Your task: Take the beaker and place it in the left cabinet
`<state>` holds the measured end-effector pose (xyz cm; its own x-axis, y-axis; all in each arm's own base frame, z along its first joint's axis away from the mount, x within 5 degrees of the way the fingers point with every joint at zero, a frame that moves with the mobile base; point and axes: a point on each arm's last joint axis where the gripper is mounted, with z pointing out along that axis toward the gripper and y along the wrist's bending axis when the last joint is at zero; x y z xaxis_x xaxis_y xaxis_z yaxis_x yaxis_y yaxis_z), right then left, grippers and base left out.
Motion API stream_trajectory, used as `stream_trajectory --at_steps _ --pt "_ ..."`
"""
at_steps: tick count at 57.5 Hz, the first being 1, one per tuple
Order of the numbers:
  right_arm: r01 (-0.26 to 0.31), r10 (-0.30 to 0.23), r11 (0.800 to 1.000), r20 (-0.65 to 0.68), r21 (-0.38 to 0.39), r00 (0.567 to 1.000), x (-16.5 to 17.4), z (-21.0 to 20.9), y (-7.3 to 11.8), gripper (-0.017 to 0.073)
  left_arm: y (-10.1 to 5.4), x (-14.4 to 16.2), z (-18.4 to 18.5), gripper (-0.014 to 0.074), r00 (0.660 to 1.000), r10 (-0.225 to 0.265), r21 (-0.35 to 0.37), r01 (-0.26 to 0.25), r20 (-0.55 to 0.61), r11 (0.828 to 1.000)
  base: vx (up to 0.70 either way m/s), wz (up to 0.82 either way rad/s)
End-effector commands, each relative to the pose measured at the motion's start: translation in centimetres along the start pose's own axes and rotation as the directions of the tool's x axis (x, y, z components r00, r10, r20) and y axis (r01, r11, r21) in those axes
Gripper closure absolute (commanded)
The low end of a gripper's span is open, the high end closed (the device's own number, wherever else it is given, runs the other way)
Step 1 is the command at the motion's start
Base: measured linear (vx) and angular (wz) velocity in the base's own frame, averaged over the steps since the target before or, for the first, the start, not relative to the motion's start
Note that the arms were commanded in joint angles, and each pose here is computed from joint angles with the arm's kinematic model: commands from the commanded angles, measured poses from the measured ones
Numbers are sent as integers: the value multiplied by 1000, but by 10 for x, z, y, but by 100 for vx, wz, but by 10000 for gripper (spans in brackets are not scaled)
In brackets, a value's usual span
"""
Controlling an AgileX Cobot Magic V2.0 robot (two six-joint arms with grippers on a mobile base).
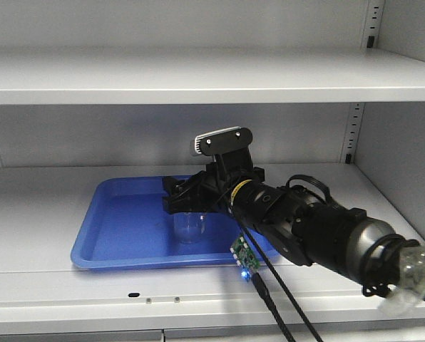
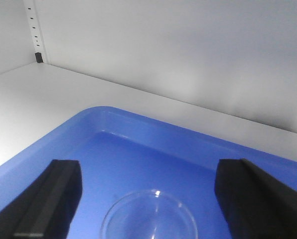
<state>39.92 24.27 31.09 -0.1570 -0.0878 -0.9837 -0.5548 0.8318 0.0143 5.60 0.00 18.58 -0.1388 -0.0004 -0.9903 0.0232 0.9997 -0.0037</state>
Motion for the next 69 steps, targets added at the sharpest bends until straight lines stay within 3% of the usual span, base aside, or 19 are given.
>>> stream_trajectory --at_steps 1,30,69 --pt "37 -31 999 142 -39 989 -44 -32 10 -15 -1 -11 -3 590 994 -10 18 8 106 1000 0 0" --pt "45 -39 998 145 -38 989 -45 -155 18 -15 -1 -11 -3 590 994 -10 18 8 106 1000 0 0" --pt "53 -51 998 116 -20 992 -39 -165 16 -11 -1 -11 -3 590 994 -10 18 8 106 1000 0 0"
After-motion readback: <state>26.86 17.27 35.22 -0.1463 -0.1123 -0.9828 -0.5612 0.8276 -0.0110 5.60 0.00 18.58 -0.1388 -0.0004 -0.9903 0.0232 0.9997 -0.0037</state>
